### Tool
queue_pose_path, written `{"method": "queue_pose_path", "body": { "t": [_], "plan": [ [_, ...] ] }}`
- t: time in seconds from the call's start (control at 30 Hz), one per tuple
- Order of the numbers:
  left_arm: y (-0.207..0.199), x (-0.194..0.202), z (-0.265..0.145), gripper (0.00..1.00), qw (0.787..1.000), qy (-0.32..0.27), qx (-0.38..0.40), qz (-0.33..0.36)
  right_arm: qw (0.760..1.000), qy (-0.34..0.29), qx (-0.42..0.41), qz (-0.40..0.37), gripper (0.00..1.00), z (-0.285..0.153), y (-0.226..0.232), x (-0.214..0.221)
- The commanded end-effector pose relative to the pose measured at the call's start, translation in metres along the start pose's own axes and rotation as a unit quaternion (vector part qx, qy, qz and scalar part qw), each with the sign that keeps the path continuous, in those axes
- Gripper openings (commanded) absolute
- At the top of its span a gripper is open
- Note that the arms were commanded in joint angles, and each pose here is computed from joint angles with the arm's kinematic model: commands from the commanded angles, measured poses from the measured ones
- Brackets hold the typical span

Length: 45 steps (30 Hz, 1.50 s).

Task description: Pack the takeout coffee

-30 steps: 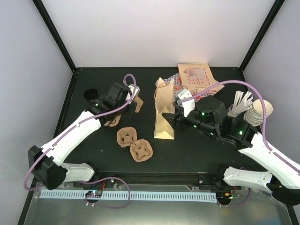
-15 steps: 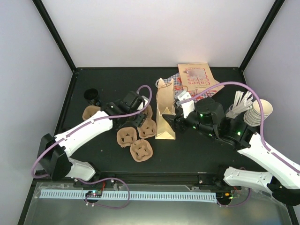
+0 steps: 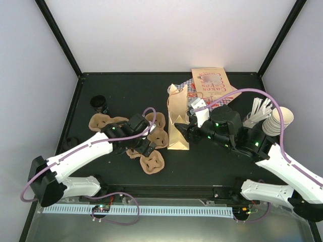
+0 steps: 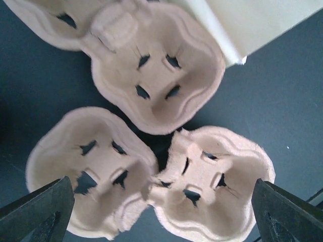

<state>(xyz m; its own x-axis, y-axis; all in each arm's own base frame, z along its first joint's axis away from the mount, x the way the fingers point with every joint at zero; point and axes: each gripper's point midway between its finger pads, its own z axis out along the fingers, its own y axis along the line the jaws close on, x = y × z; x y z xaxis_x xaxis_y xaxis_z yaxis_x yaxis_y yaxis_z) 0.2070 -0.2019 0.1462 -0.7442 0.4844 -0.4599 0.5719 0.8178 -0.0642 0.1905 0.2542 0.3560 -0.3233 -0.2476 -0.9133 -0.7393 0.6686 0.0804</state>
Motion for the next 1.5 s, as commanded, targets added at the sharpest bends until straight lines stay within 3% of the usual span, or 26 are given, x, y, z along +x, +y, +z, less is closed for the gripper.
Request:
{"method": "queue_pose_path", "body": {
  "t": [0.0, 0.3, 0.9, 1.47],
  "plan": [
    [-0.010, 0.013, 0.010, 0.99, 0.999, 0.030, 0.012, -0.035, 1.000, -0.018, -0.001, 0.001, 0.72, -0.005, 0.000, -0.008],
    [-0.017, 0.032, 0.027, 0.99, 0.996, 0.031, 0.019, -0.076, 1.000, -0.020, 0.005, -0.002, 0.73, -0.004, -0.002, -0.008],
    [0.001, 0.065, 0.068, 0.99, 0.988, 0.115, -0.060, -0.081, 1.000, -0.017, 0.001, -0.009, 0.73, 0.000, -0.001, -0.007],
    [0.022, 0.096, 0.071, 0.85, 0.969, 0.166, -0.124, -0.132, 1.000, -0.018, -0.003, -0.015, 0.73, 0.004, 0.001, -0.008]
  ]
}}
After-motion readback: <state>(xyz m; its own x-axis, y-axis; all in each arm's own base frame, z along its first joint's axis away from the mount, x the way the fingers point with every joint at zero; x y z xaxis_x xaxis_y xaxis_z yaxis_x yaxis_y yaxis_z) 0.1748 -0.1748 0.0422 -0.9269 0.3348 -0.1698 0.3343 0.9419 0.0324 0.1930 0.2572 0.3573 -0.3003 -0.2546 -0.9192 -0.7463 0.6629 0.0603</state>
